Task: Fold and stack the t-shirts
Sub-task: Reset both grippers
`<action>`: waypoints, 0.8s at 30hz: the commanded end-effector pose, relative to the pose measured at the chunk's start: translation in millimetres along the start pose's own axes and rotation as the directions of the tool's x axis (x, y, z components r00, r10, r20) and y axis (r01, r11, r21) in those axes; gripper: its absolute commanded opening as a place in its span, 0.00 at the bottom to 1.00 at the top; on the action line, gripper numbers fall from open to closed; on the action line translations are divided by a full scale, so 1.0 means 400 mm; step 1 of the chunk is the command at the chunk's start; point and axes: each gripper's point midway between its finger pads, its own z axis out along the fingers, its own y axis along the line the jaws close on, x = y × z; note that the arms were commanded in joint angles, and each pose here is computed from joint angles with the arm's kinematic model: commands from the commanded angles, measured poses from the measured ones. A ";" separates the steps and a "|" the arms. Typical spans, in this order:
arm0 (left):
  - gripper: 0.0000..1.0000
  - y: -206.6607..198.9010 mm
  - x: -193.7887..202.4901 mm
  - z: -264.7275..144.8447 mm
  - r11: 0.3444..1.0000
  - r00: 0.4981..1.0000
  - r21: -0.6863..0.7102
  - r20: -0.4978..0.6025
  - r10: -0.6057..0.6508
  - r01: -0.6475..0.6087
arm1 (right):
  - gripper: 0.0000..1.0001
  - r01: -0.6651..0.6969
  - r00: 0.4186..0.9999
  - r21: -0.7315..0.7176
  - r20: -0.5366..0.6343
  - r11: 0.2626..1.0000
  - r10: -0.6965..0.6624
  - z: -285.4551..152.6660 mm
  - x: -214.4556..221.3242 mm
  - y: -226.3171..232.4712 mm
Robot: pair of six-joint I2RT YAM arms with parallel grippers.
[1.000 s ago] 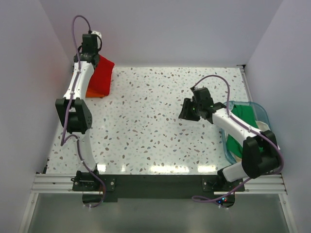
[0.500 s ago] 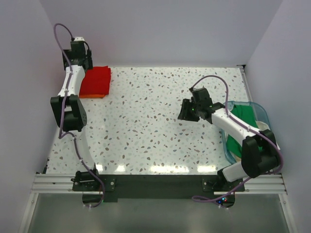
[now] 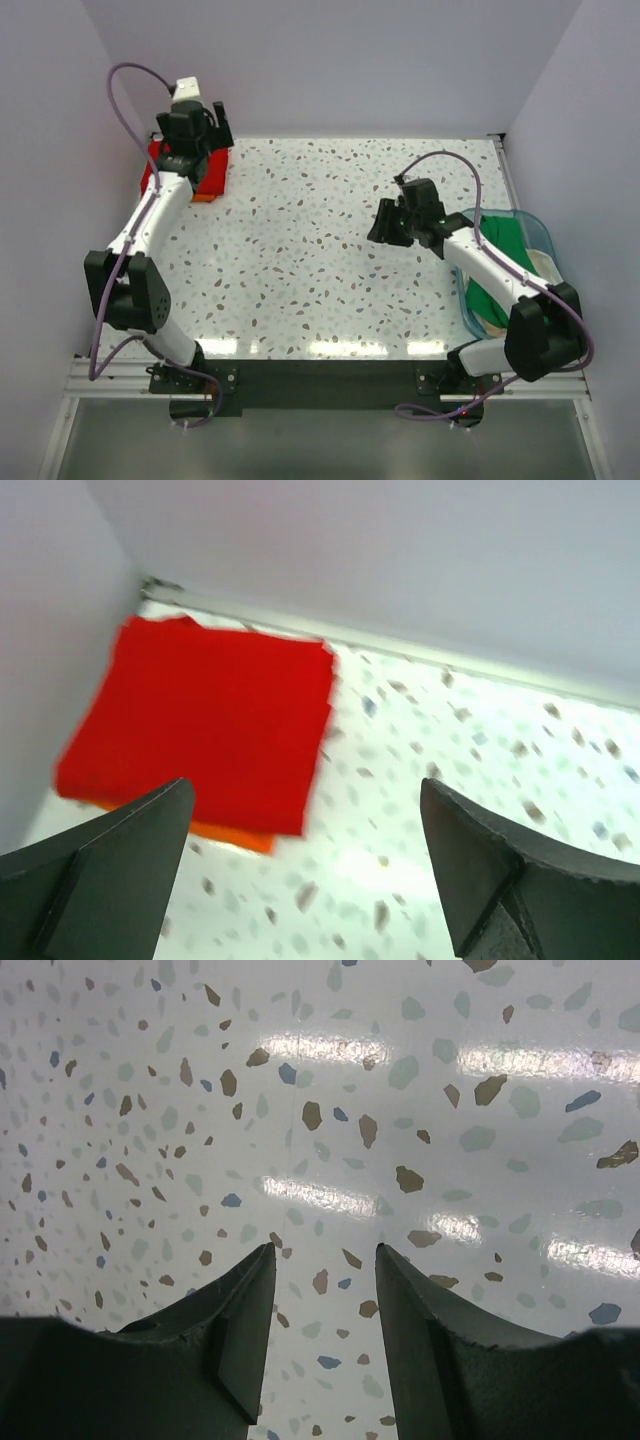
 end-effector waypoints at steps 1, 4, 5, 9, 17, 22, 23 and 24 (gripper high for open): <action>1.00 -0.180 0.058 -0.125 0.988 0.999 0.149 -0.001 -0.042 0.042 | 0.48 0.021 0.995 -0.040 0.094 0.999 -0.017 -0.059 -0.057 0.039; 1.00 -0.262 0.155 -0.242 0.978 0.999 0.208 -0.039 -0.006 0.014 | 0.48 0.029 0.993 -0.038 0.117 0.999 -0.024 -0.089 -0.062 0.041; 1.00 -0.277 0.192 -0.278 0.972 0.999 0.236 -0.054 -0.001 0.014 | 0.48 0.030 0.992 -0.036 0.124 0.999 -0.025 -0.098 -0.065 0.039; 1.00 -0.409 0.319 -0.425 0.923 0.990 0.383 -0.106 0.094 -0.046 | 0.48 0.047 0.984 -0.019 0.175 0.999 -0.043 -0.155 -0.067 0.030; 1.00 -0.530 0.448 -0.593 0.821 0.966 0.569 -0.188 0.177 -0.040 | 0.48 0.047 0.964 0.038 0.261 0.998 -0.055 -0.238 -0.051 -0.012; 1.00 -0.513 0.442 -0.616 0.801 0.968 0.597 -0.173 0.182 -0.044 | 0.47 0.037 0.955 0.106 0.290 0.994 -0.066 -0.262 -0.037 -0.055; 1.00 -0.511 0.439 -0.618 0.797 0.969 0.602 -0.168 0.180 -0.044 | 0.47 0.036 0.952 0.104 0.299 0.994 -0.066 -0.267 -0.038 -0.056; 1.00 -0.509 0.437 -0.621 0.794 0.969 0.606 -0.163 0.184 -0.049 | 0.47 0.032 0.950 0.107 0.305 0.994 -0.063 -0.268 -0.040 -0.057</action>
